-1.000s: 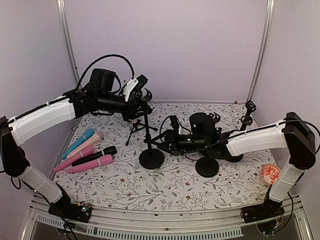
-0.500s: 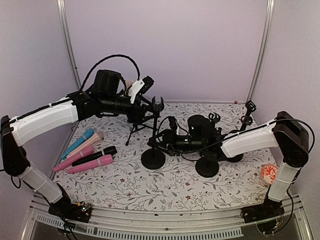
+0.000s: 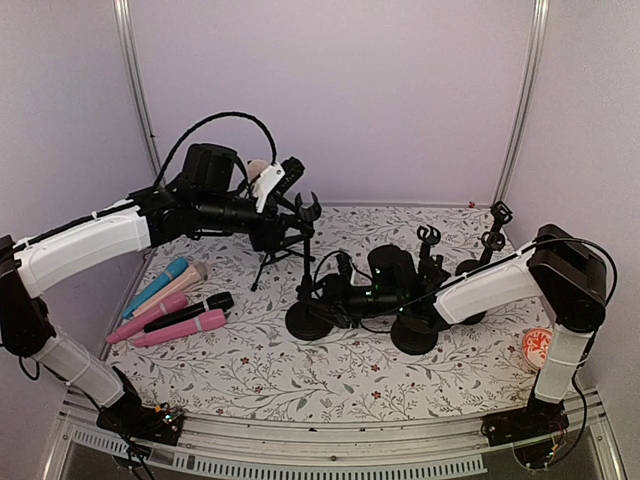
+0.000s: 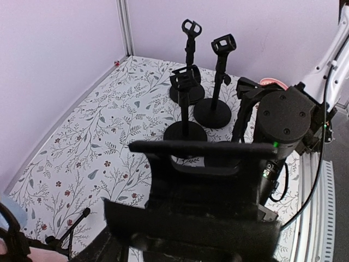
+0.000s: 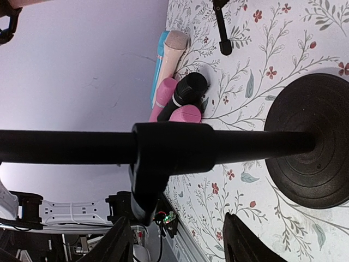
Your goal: Remove the microphone from the stand
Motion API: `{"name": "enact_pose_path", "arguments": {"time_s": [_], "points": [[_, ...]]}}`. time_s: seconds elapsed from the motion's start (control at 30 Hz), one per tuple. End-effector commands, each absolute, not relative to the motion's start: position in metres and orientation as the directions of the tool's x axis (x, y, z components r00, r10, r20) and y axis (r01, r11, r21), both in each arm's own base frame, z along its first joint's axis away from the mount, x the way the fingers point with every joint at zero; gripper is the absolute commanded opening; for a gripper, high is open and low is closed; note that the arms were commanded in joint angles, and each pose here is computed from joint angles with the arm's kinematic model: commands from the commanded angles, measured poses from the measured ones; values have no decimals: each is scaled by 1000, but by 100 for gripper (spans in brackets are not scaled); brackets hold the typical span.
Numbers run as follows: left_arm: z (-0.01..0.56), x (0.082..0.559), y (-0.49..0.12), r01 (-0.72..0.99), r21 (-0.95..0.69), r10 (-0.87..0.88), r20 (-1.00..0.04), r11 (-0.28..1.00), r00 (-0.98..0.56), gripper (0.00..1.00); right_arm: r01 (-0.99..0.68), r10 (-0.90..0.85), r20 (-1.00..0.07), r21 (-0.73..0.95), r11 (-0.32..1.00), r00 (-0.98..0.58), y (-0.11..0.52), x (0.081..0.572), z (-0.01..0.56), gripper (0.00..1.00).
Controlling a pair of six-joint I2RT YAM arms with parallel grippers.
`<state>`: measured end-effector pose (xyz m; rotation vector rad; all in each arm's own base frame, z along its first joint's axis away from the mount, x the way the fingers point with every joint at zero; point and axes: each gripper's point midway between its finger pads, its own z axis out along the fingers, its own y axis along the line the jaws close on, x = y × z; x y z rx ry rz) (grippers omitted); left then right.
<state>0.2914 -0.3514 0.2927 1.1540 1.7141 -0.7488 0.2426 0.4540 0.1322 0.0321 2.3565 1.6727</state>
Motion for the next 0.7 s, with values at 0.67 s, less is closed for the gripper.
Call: {"name": "enact_pose_path", "arguments": {"time_s": [0.67], "points": [[306,279,-344,932,90,382,-922,351,-55,53,-2,398,-75,984,179,-914,480,268,152,34]]}}
